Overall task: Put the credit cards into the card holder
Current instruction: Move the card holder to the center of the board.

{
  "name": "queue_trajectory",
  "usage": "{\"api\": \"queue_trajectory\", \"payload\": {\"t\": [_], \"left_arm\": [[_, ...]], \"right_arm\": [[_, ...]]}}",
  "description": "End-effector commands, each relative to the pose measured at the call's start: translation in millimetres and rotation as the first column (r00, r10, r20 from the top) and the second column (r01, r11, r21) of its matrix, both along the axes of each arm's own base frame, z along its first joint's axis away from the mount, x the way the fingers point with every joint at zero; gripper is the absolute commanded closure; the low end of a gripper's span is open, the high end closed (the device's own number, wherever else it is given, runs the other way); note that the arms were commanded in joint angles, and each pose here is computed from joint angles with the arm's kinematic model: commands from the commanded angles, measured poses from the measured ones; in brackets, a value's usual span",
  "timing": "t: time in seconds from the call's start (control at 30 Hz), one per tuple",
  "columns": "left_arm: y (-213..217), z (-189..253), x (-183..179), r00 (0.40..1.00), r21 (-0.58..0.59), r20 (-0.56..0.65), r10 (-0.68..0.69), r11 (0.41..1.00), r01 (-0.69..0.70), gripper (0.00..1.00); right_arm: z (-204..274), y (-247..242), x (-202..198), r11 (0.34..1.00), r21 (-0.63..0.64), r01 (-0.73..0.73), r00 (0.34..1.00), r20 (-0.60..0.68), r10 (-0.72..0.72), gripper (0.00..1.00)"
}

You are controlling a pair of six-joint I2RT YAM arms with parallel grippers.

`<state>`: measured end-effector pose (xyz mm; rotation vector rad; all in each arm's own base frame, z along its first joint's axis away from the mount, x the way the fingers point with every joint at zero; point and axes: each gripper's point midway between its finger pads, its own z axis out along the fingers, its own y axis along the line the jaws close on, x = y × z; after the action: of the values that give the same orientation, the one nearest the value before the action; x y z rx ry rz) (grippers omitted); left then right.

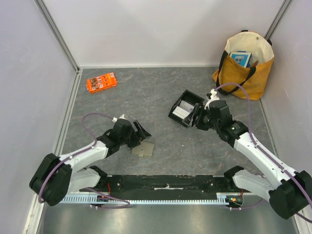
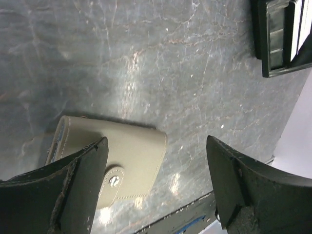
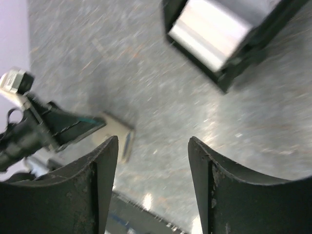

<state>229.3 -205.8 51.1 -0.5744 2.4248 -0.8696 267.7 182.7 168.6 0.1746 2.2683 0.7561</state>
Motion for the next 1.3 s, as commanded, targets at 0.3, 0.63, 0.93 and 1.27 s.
{"api": "queue_trajectory", "payload": {"t": [0.3,0.63,0.93,1.27], "left_arm": [[74.0,29.9,-13.3,0.994,0.353,0.064,0.087,0.93,-0.104,0.05],[57.6,-27.3,-51.9,0.999,0.206,-0.037,0.008,0.979,-0.001,0.09],[29.0,-29.4,-62.7,0.996,0.04,-0.064,-0.069,0.997,0.072,0.23],[7.0,-17.0,-71.6,0.991,-0.051,-0.048,-0.122,0.992,0.119,0.41]], "right_arm": [[-70.5,132.5,-125.2,0.958,-0.008,-0.287,0.933,-0.23,0.278,0.36],[-132.9,199.0,-141.1,0.939,0.143,-0.313,0.871,-0.352,0.344,0.37],[-152.8,191.2,-101.9,0.97,0.04,-0.241,0.908,-0.345,0.24,0.35],[-150.5,130.1,-37.1,0.972,-0.131,-0.196,0.947,-0.282,0.154,0.37]]}}
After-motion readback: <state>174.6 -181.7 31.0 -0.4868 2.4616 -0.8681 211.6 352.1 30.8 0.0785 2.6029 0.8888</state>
